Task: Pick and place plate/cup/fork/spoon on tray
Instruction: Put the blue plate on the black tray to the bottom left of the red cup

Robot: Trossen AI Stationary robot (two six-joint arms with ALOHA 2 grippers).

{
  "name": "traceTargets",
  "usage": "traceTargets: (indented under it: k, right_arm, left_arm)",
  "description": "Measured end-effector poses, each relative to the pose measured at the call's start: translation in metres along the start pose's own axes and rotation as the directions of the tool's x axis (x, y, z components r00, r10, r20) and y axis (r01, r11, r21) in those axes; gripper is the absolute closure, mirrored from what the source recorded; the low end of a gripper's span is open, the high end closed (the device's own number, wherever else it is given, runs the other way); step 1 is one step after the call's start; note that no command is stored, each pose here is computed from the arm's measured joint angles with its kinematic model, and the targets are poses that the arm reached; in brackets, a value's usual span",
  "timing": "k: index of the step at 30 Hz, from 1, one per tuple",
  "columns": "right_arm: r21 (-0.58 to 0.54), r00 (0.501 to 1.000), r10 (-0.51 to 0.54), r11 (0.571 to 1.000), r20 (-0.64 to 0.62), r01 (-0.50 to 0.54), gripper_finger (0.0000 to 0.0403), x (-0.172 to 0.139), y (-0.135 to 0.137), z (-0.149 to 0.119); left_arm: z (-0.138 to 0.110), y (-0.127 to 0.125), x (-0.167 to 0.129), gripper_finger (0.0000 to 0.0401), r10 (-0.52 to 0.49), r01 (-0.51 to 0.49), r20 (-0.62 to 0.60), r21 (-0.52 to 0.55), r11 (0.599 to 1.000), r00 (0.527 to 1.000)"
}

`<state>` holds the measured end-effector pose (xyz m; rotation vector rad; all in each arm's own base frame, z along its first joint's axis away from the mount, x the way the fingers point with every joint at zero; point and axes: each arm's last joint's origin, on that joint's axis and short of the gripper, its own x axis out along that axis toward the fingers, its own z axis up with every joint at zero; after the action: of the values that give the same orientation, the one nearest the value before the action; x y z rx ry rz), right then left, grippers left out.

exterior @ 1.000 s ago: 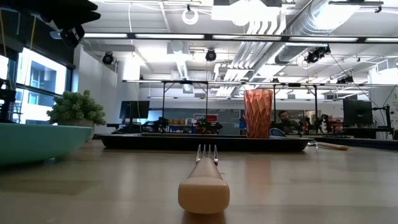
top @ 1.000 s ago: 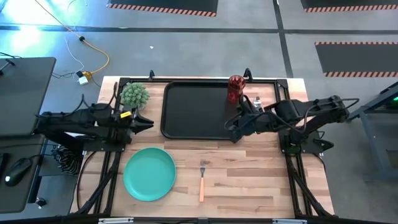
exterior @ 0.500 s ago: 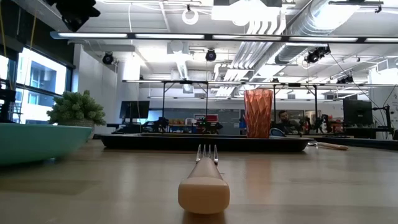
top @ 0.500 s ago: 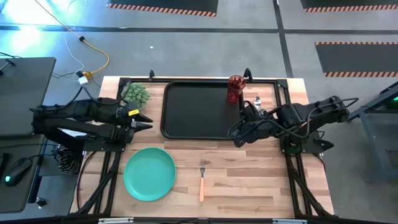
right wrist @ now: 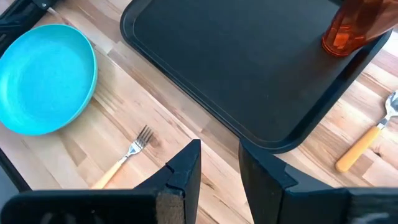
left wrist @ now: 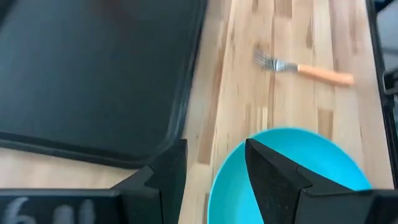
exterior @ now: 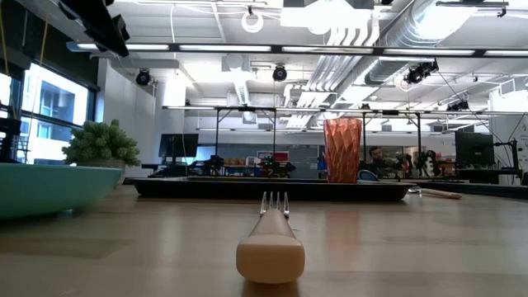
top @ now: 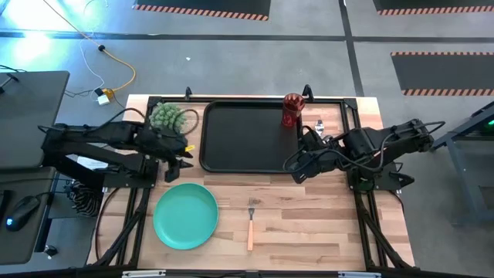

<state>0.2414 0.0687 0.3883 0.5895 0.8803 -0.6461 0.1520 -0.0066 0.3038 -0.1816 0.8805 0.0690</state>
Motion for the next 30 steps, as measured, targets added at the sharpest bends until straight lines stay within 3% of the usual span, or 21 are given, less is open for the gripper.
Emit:
traceTargets:
  k: [10,19,30]
  right_arm:
    - [-0.025,1.0,0.001,1.0,-0.002,-0.001,0.0304,0.0,0.0,0.0]
    - [-0.027,1.0,-0.001,1.0,0.001,0.001,0.0304,0.0,0.0,0.0]
    - [-0.026,1.0,0.001,1.0,-0.003,-0.001,0.0304,0.0,0.0,0.0]
  left_arm:
    - [0.003,-0.018,0.036,0.0247,-0.01,0.025,-0.171,0.09,0.996,0.985]
    - [0.013,-0.037,0.07,0.0247,-0.039,0.06,-0.174,0.114,0.992,0.984]
    - [0.004,-0.053,0.106,0.0247,-0.006,0.08,-0.325,0.214,0.974,0.946]
